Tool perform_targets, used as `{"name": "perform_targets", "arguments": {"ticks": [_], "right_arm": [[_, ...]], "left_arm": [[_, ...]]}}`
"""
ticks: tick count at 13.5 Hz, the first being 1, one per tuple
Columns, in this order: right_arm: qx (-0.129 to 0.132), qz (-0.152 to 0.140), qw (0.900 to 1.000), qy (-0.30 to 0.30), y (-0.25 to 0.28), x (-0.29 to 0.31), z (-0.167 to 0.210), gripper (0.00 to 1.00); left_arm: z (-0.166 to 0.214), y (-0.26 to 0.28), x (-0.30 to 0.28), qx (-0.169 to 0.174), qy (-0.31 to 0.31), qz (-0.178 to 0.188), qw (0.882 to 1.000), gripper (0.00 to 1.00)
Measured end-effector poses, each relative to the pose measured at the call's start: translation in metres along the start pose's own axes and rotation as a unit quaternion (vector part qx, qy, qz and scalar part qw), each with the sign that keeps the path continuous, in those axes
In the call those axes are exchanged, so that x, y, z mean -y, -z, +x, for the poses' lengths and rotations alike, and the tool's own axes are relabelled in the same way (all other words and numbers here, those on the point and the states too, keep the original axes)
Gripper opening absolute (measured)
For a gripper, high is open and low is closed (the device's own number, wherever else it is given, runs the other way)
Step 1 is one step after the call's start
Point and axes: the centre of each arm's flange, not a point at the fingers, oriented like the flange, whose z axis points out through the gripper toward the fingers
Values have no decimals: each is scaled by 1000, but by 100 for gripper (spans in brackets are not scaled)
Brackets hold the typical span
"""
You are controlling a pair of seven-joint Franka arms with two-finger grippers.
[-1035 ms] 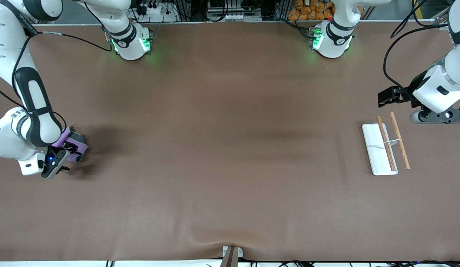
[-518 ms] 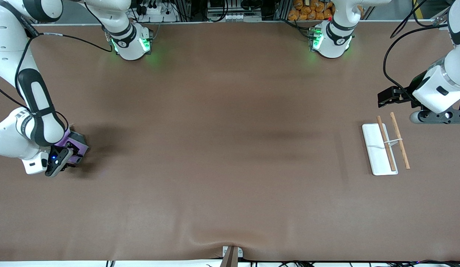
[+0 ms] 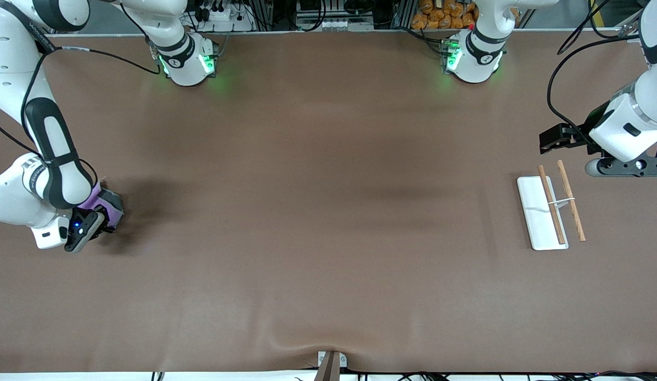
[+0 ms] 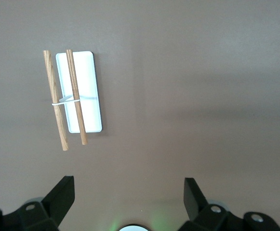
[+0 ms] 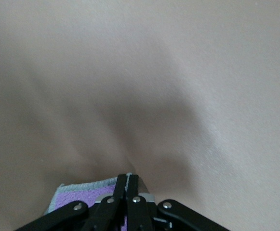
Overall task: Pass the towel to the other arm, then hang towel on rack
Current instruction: 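Close the right gripper on the purple towel's corner, then lift the towel with the right gripper toward the table's middle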
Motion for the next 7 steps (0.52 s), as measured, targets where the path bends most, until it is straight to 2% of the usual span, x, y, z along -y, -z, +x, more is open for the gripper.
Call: {"name": "perform_targets", "arguments": {"ticks": [3,7], "right_arm": [[-19,27,999,-15,3,5,11,3],[-19,65,994,-82,41,21,43,3]], "left_arm": [[0,0,0,-1,0,0,1000,100],[1,1,-1,-5,0,-8,1000,100]]}}
